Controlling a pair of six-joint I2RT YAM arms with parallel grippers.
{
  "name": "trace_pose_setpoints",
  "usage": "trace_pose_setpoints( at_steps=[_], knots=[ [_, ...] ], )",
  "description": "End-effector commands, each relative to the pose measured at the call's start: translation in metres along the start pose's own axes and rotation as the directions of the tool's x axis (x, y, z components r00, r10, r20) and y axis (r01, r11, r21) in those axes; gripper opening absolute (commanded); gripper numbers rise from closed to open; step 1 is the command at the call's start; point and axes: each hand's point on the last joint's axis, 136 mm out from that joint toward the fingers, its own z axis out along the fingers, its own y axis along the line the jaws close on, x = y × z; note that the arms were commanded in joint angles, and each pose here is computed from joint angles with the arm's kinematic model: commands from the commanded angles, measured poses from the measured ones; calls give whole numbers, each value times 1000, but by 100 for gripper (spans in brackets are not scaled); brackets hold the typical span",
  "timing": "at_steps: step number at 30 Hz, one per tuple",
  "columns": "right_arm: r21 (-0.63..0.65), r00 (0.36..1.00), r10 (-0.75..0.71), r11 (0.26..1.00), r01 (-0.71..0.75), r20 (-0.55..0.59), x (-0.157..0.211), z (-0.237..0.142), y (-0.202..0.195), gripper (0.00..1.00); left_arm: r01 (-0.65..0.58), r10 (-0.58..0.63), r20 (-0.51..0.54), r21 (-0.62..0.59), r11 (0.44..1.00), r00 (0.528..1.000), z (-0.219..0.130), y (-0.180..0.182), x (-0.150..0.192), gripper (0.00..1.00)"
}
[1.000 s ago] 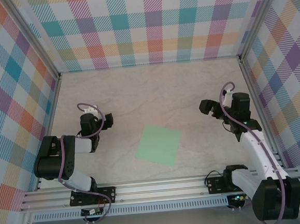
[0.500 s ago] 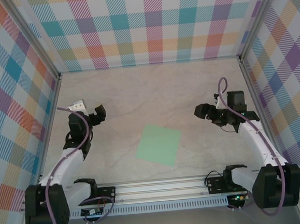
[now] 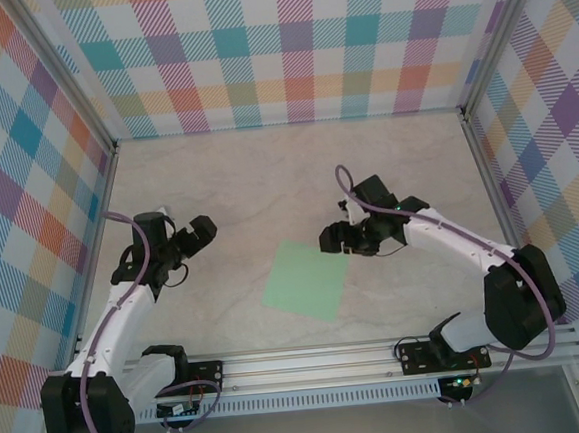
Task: Fold a paper plane with a square sheet of paper (pick it up from the middle)
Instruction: Move the paper to the center of the table.
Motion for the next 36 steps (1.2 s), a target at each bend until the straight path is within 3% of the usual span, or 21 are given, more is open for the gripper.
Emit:
trace_pose_setpoints(
  at_steps=[1,5,16,21,29,36],
  knots=[
    [52,997,67,997,-65,-42,21,18,1,74,53,-38,-172,84,995,984,-4,-15,37,100],
    [94,992,56,995,-46,-113,39,43,5,74,50,-29,-209,96,994,977,-5,-12,60,100],
    [243,982,44,970,2,-184,34,86,-22,71,46,-34,-231,49,998,972,-16,3,80,100],
    [344,993,-3,938,43,-116,11,85,-34,70,53,-39,-243,51,997,969,-22,4,86,100],
    [397,940,-229,862,316,-251,-27,104,-33,70,56,-37,-256,70,996,966,-25,0,91,100],
    [413,945,-252,853,319,-210,-59,96,-19,71,40,-22,-271,62,997,962,-21,-2,97,100]
  ],
)
